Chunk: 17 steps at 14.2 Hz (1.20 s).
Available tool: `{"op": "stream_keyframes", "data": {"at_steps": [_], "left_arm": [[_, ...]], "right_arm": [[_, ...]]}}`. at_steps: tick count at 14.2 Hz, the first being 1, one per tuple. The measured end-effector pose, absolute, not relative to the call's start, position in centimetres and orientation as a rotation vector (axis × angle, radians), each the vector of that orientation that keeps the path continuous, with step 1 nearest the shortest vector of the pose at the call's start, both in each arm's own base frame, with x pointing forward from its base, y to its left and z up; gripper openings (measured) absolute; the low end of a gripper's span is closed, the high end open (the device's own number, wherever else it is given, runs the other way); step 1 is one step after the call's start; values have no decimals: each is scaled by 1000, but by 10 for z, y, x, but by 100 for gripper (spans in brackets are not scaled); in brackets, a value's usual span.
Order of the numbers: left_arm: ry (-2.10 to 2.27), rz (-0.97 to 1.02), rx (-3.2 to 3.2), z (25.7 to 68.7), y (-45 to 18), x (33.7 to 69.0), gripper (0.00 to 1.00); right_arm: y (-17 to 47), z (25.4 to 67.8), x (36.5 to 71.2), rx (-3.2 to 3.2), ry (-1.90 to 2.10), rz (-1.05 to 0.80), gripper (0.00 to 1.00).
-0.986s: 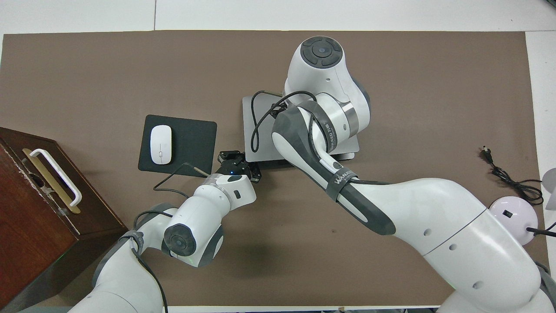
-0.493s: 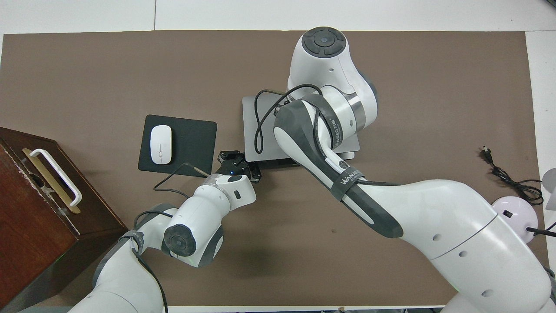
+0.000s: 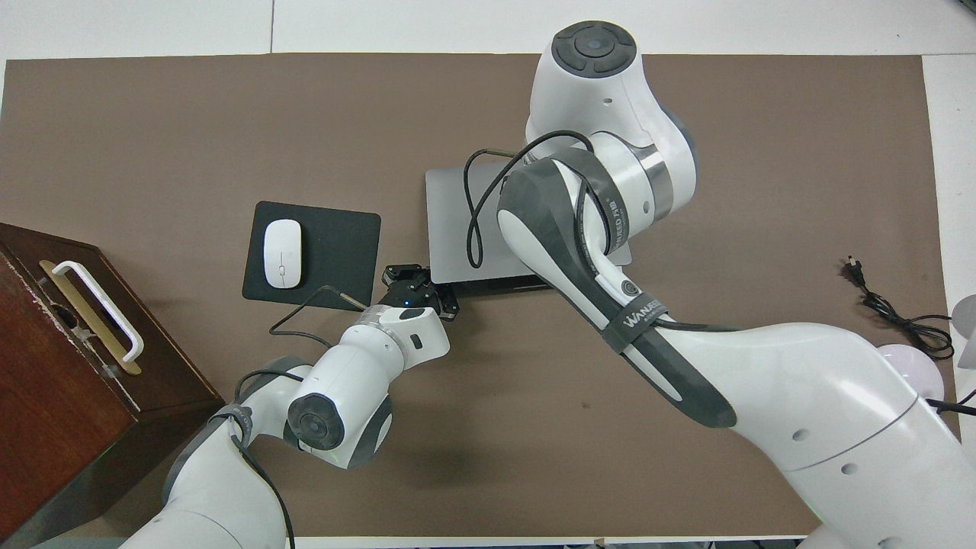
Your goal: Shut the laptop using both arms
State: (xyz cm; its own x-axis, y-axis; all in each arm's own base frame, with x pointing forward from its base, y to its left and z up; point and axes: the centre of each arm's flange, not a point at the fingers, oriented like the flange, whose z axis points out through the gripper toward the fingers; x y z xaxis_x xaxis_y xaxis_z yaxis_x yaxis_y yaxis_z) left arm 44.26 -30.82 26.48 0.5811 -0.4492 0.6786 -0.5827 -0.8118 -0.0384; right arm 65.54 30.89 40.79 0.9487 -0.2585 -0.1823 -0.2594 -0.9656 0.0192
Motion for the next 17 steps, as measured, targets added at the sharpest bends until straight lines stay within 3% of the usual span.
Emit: {"op": "stream_keyframes", "data": {"at_steps": [17], "left_arm": [[-814,997,2655,268,-297,436,1]], "right_arm": [[125,637,629,-3271,-247,-99,1]]}}
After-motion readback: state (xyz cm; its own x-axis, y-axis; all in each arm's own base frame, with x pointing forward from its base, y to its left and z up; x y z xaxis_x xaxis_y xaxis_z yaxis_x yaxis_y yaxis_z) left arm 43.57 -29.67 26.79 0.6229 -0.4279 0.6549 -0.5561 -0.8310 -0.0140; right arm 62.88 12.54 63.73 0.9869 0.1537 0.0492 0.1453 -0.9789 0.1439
